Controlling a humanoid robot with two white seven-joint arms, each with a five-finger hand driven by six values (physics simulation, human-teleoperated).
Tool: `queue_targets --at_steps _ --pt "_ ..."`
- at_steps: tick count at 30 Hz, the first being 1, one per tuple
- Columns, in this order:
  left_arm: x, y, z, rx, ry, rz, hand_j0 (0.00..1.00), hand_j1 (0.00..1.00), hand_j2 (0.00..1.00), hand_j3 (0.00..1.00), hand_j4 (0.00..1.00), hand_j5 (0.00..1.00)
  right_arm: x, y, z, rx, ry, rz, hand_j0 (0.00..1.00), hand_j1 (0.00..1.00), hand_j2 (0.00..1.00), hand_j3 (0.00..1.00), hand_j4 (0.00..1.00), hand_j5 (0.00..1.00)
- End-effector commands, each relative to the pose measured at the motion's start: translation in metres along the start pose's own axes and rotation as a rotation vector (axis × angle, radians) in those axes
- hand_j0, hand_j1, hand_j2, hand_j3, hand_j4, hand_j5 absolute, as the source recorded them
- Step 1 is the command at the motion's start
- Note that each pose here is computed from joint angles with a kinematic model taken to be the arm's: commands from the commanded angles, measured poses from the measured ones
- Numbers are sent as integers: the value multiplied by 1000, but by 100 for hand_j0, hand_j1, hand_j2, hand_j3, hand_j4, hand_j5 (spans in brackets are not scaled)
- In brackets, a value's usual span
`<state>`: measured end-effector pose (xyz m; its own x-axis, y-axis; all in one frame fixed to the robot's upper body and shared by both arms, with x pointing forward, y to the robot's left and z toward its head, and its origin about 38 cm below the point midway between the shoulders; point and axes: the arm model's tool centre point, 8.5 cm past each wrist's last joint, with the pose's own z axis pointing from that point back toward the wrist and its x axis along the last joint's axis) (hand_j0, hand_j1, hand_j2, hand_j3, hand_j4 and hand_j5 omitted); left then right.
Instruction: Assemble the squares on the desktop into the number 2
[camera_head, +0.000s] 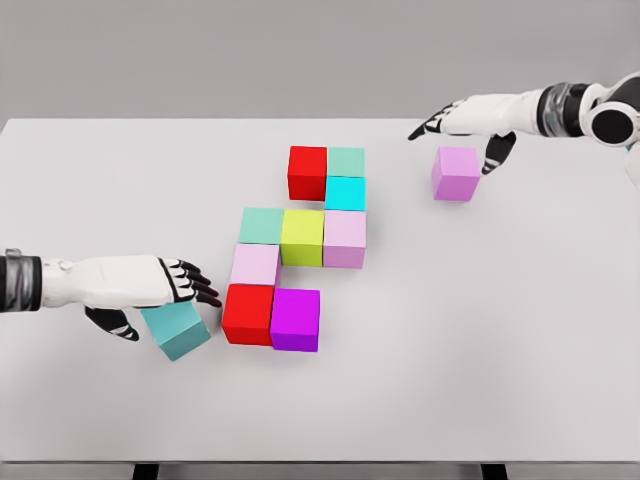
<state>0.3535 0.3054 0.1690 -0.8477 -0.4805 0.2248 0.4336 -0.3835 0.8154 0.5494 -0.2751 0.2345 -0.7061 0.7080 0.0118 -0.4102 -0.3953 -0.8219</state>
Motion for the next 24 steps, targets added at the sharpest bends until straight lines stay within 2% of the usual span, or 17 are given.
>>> queue_targets --at_steps 1,20,24 --pt "0 0 -1 1 -1 -2 100 100 100 100 100 100 -1 3 -3 5 4 -15 100 100 100 100 100 100" --pt "0 -7 -2 -25 4 -10 100 100 100 100 100 100 -9 25 -8 73 26 -40 100 100 100 100 100 100" --pt "0 -7 -3 -32 7 -21 99 99 99 99 99 99 -7 25 -10 74 23 -40 100 100 100 100 100 100"
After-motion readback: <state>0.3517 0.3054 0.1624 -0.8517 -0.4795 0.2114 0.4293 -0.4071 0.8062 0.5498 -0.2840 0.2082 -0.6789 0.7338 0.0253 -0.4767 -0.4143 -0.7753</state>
